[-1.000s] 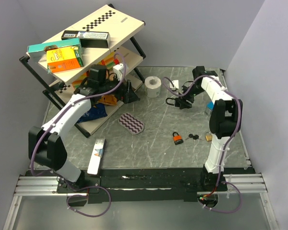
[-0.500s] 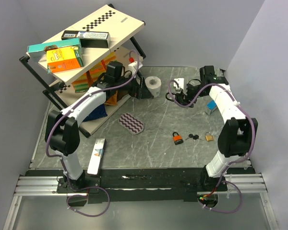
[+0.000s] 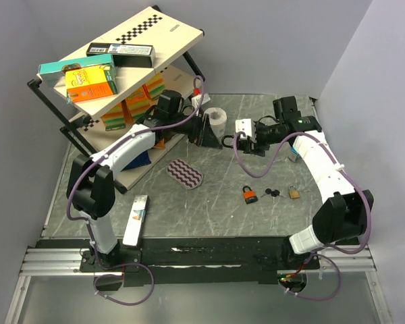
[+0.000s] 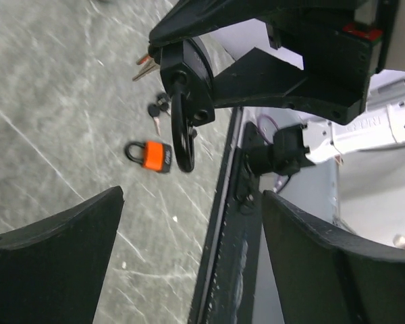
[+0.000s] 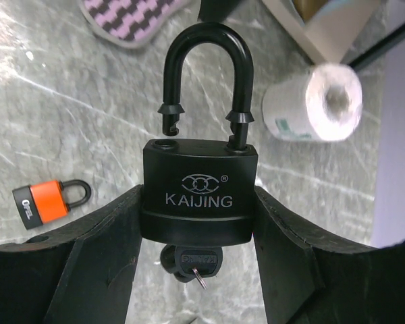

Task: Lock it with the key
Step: Lock the lock.

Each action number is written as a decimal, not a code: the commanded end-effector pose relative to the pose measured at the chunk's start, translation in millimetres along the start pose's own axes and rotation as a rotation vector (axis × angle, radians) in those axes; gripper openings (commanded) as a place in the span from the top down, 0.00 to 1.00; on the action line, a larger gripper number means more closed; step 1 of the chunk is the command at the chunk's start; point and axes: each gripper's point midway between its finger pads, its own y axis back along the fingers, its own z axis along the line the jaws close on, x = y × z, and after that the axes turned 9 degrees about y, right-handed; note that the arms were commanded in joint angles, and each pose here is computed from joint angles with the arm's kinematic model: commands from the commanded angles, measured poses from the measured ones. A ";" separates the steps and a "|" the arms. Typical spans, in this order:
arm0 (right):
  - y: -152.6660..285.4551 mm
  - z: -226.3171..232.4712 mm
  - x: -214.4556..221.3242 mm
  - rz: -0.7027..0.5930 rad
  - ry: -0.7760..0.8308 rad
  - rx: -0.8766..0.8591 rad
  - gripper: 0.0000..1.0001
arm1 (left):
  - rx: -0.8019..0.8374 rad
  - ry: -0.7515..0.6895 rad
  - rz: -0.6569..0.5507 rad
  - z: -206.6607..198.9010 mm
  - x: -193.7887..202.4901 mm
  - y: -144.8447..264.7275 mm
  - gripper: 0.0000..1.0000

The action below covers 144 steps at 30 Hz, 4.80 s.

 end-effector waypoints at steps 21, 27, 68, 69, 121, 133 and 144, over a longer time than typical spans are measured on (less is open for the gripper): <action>6.7 -9.8 -64.3 -0.062 0.260 0.079 1.00 | 0.080 -0.023 0.052 -22.7 4.1 -11.1 0.63; 4.5 -8.8 -64.7 -0.051 0.267 0.081 1.00 | 0.077 -0.022 0.051 -22.4 5.5 -11.3 0.76; 38.1 32.6 -90.9 -0.480 -0.145 -0.012 0.01 | 0.060 -0.682 0.059 -98.0 -5.6 33.9 0.99; 33.2 34.5 -92.1 -0.477 -0.167 -0.020 0.01 | 0.061 -0.674 0.068 -99.8 -4.4 34.0 0.99; -1.9 32.9 -117.2 -0.653 0.020 0.180 0.74 | 0.171 -0.694 0.095 -132.5 10.0 31.6 0.99; 6.9 31.9 -130.0 -0.686 -0.102 0.101 1.00 | 0.032 -0.778 0.101 -103.7 12.7 36.0 0.65; 24.8 34.3 -145.6 -0.734 -0.214 -0.014 1.00 | -0.021 -0.733 0.152 -79.6 28.3 46.6 0.44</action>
